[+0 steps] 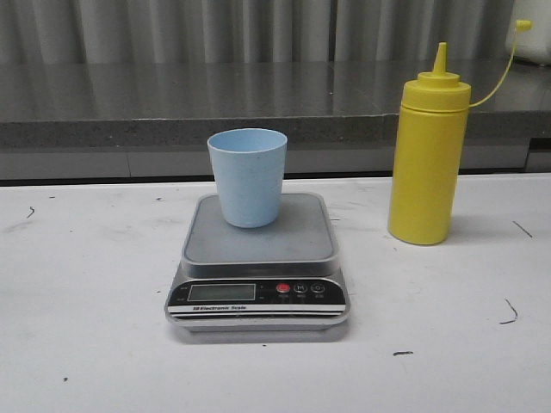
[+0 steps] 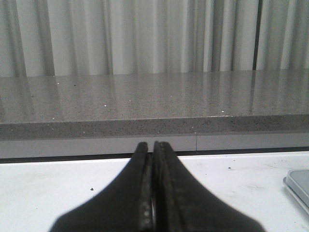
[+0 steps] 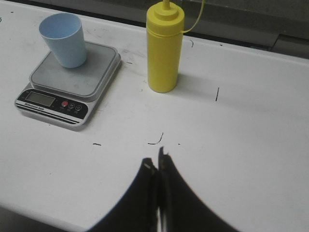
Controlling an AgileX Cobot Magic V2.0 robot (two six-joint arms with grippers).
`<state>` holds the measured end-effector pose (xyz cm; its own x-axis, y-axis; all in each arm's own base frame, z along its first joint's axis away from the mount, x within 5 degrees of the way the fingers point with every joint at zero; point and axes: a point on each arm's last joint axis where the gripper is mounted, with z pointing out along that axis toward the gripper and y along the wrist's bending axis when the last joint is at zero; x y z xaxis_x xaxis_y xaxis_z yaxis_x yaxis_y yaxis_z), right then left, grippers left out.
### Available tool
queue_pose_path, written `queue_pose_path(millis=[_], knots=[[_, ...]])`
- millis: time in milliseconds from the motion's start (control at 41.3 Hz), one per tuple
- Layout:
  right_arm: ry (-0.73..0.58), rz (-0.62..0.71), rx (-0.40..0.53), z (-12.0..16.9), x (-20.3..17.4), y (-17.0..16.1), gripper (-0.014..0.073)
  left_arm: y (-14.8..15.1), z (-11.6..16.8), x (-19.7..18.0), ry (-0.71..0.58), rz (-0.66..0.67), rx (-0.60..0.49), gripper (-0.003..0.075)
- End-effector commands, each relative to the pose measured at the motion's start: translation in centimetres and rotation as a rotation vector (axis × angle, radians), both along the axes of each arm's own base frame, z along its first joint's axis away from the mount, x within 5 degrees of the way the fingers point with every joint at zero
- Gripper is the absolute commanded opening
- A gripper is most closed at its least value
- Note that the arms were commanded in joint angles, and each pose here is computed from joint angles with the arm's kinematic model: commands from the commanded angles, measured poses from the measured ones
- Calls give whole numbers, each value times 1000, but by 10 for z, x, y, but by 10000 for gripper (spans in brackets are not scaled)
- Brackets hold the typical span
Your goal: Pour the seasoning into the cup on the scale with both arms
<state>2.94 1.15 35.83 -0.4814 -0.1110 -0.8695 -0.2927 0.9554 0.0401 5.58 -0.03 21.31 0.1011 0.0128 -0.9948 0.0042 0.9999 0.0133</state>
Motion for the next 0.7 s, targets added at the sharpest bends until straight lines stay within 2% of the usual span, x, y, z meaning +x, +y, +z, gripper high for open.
queue_pose_path(millis=[0, 509, 581, 678], knots=[[-88, 0, 11, 14, 2, 0, -118, 0, 1, -1, -80, 4, -14, -20], [-92, -2, 8, 14, 2, 0, -118, 0, 1, -1, -80, 4, -14, -20], [-131, -23, -3, 10, 0, -3, -118, 0, 1, -1, -80, 4, -14, -20], [-187, -69, 9, -9, 6, -3, -118, 0, 1, -1, -80, 4, -14, -20]])
